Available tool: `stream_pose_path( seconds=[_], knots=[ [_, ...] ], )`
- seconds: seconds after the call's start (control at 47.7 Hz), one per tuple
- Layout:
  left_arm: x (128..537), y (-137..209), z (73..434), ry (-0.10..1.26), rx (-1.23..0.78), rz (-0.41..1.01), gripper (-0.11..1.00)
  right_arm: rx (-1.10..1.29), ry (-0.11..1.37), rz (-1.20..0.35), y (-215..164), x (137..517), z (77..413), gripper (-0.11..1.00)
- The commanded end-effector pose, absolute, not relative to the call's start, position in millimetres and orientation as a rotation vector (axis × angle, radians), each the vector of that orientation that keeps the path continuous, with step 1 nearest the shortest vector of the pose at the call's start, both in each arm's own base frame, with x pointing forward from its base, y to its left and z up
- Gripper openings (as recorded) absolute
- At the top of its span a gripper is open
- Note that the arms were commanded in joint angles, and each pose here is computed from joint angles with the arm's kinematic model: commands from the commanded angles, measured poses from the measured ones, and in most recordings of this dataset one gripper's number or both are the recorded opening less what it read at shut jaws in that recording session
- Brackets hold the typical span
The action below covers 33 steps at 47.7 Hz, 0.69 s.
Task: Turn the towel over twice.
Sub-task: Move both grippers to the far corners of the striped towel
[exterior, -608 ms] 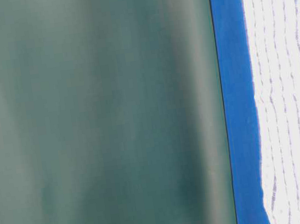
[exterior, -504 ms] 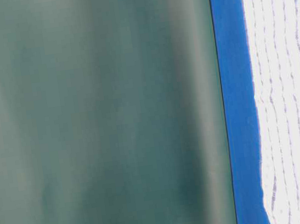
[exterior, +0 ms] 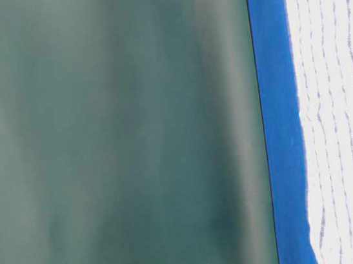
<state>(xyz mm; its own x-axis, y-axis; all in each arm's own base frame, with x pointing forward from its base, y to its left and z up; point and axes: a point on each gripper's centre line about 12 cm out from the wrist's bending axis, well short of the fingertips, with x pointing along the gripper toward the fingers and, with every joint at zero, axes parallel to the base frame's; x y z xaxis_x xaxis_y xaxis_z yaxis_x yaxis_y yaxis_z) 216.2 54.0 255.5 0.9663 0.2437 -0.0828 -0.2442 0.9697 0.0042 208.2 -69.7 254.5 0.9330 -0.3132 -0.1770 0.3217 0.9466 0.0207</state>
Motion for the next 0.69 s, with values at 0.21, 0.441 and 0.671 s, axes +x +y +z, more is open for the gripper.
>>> stream_pose_path(
  seconds=[0.21, 0.441, 0.671],
  knots=[
    [226.9, 80.1, 219.6, 0.18, -0.007, 0.34, 0.46, 0.12, 0.396, -0.476, -114.2, 221.1, 201.3, 0.21],
    [231.6, 102.0, 183.6, 0.272, -0.028, 0.413, 0.85, 0.164, 0.543, -0.529, -137.4, 230.4, 157.6, 0.63],
    [243.0, 113.0, 143.3, 0.357, -0.047, 0.431, 0.84, 0.189, 0.641, -0.538, -149.0, 240.4, 121.9, 0.59]
  ],
)
